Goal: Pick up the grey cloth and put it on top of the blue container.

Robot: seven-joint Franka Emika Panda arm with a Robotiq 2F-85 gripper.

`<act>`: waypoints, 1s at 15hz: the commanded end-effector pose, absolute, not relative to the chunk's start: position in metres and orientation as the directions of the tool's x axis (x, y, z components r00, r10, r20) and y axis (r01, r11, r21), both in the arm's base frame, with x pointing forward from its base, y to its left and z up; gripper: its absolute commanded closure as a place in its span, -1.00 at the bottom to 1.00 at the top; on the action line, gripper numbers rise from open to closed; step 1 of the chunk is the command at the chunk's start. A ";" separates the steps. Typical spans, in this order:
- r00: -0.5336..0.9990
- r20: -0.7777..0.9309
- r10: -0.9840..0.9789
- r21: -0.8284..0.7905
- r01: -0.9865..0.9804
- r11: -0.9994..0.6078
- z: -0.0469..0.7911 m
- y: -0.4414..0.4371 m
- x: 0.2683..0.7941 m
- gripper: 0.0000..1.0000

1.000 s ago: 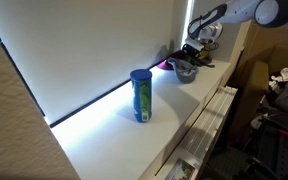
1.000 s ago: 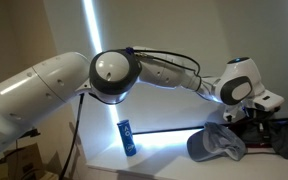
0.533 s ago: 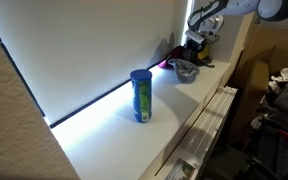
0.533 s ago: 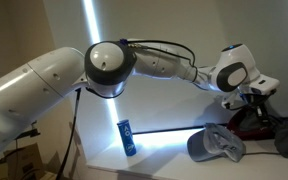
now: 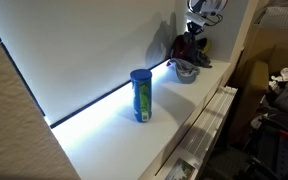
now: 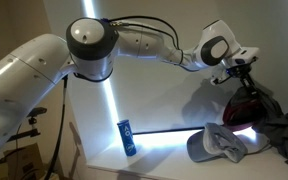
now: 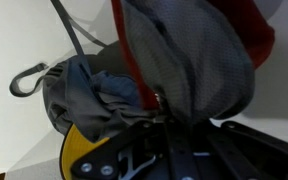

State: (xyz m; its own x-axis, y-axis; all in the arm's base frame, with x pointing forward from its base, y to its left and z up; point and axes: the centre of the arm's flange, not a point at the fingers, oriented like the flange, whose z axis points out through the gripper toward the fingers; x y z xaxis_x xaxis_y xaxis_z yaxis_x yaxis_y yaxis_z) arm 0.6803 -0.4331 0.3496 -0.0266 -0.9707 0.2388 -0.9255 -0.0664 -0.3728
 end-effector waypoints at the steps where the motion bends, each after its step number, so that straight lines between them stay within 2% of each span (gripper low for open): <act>1: -0.022 0.278 -0.960 -0.337 -0.939 -0.076 0.361 -0.414 0.651 0.96; 2: -0.042 0.291 -0.956 -0.329 -0.943 -0.059 0.360 -0.415 0.651 0.35; 3: -0.023 0.262 -0.965 -0.343 -0.937 -0.070 0.355 -0.428 0.674 0.81; 6: -0.034 0.280 -0.960 -0.332 -0.941 -0.064 0.354 -0.429 0.670 0.42; 7: -0.034 0.281 -0.959 -0.333 -0.941 -0.064 0.355 -0.429 0.670 -0.14; 9: -0.038 0.274 -0.961 -0.318 -0.947 -0.053 0.346 -0.433 0.671 -0.20; 11: -0.079 0.259 -0.963 -0.311 -0.950 -0.006 0.332 -0.439 0.669 -0.47; 14: -0.294 0.266 -0.918 -0.388 -0.905 0.177 0.305 -0.457 0.664 -0.92; 15: -0.350 0.269 -0.897 -0.396 -0.890 0.228 0.294 -0.464 0.660 -1.00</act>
State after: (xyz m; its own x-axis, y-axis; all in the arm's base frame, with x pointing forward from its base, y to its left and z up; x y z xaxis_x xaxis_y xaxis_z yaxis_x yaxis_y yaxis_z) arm 0.6620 -0.4477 0.3203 -0.2112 -0.9425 0.2588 -0.9274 0.1096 -0.3577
